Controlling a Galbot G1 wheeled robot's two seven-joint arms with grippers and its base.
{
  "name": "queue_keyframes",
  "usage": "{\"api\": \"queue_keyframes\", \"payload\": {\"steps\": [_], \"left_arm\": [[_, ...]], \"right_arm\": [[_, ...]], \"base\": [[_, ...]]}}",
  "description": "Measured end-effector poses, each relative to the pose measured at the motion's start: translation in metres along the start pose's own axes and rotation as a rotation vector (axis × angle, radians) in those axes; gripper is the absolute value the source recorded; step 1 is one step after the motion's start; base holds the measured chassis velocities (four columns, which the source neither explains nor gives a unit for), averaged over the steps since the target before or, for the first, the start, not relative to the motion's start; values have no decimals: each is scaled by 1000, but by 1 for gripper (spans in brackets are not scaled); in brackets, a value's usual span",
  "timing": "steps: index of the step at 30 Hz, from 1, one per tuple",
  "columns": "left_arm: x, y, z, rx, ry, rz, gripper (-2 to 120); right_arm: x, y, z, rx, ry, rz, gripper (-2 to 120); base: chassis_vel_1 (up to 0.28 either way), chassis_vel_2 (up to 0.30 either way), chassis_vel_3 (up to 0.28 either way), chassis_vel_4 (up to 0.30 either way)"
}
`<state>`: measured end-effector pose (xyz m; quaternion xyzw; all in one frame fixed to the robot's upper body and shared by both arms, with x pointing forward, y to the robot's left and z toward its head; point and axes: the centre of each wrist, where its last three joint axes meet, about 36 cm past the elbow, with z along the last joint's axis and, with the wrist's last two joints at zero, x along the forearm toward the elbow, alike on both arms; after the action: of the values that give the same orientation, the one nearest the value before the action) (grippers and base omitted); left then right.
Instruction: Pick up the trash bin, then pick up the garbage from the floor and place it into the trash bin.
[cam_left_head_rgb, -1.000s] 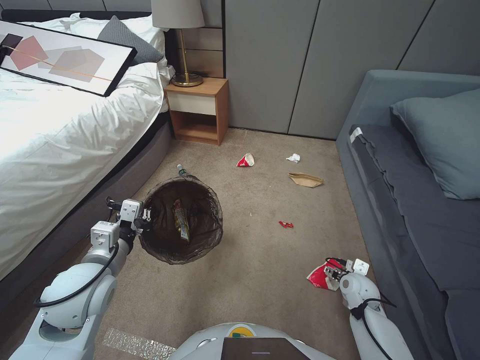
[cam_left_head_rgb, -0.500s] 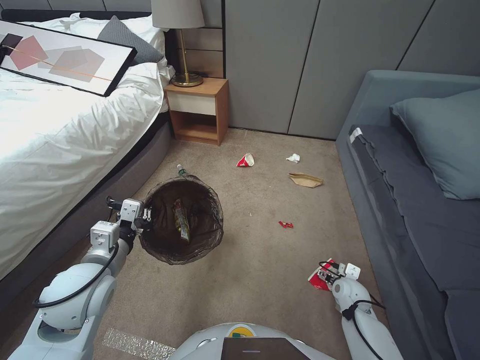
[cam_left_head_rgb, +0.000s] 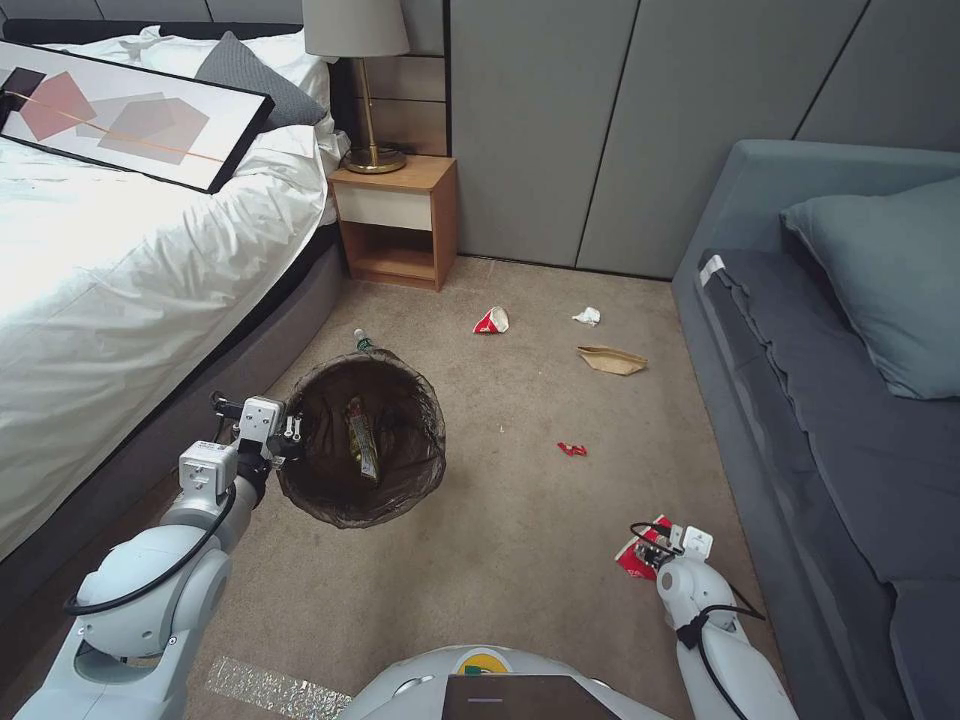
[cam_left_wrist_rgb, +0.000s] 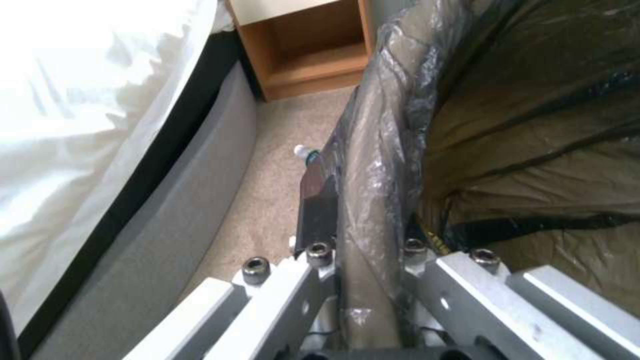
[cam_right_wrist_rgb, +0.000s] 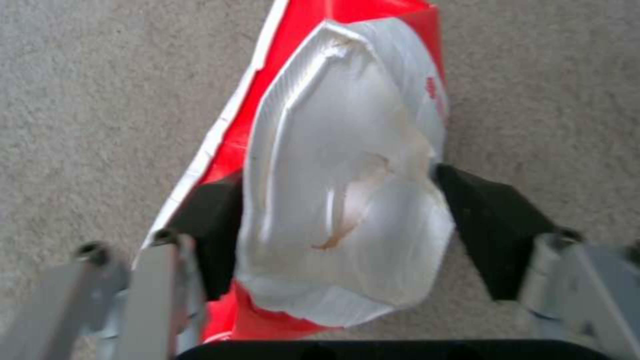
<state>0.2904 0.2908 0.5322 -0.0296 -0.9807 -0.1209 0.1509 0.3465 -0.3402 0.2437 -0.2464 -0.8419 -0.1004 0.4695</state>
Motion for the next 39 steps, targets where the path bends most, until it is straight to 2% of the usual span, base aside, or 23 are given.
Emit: {"api": "queue_keyframes", "payload": {"steps": [1, 3, 4, 7, 8, 11, 13, 15, 16, 18, 35, 39], "left_arm": [[0, 0, 0, 0, 0, 0, 0], [-1, 0, 0, 2, 0, 0, 0], [-1, 0, 0, 2, 0, 0, 0], [-1, 0, 1, 2, -1, -1, 0], [-1, 0, 1, 2, -1, -1, 0], [-1, 1, 1, 1, -2, -2, 0], [-1, 1, 1, 2, -2, -3, 0], [-1, 0, 1, 3, -2, -3, 0], [-1, 0, 1, 3, -2, -3, 0], [-1, 0, 2, 3, -1, -4, 0], [1, -1, 3, -1, -1, -5, 0], [1, -1, 2, -2, -2, -5, 0]], "right_arm": [[0, 0, 0, 0, 0, 0, 62], [5, -3, -2, -1, -11, 3, 51], [5, -3, -2, -1, -11, 3, 51], [8, -6, -4, -2, -22, 10, 36], [8, -6, -4, -2, -22, 10, 36], [17, -7, -6, -2, -41, 6, 21], [19, -7, -7, -2, -46, 5, 18], [28, -8, -10, -4, -65, 0, 8], [28, -8, -10, -4, -65, 0, 8], [35, -9, -12, -6, -83, -4, 0], [68, -18, -30, -38, -162, -22, 0], [95, -20, -38, -52, -219, -47, 0]], "base": [[0, 0, 0, 0], [0, 0, 0, 0], [0, 0, 0, 0], [0, 0, 0, 0], [0, 0, 0, 0], [0, 0, 0, 0], [0, 0, 0, 0], [0, 0, 0, 0], [0, 0, 0, 0], [0, 0, 0, 0], [0, 0, 0, 0], [0, 0, 0, 0]]}}
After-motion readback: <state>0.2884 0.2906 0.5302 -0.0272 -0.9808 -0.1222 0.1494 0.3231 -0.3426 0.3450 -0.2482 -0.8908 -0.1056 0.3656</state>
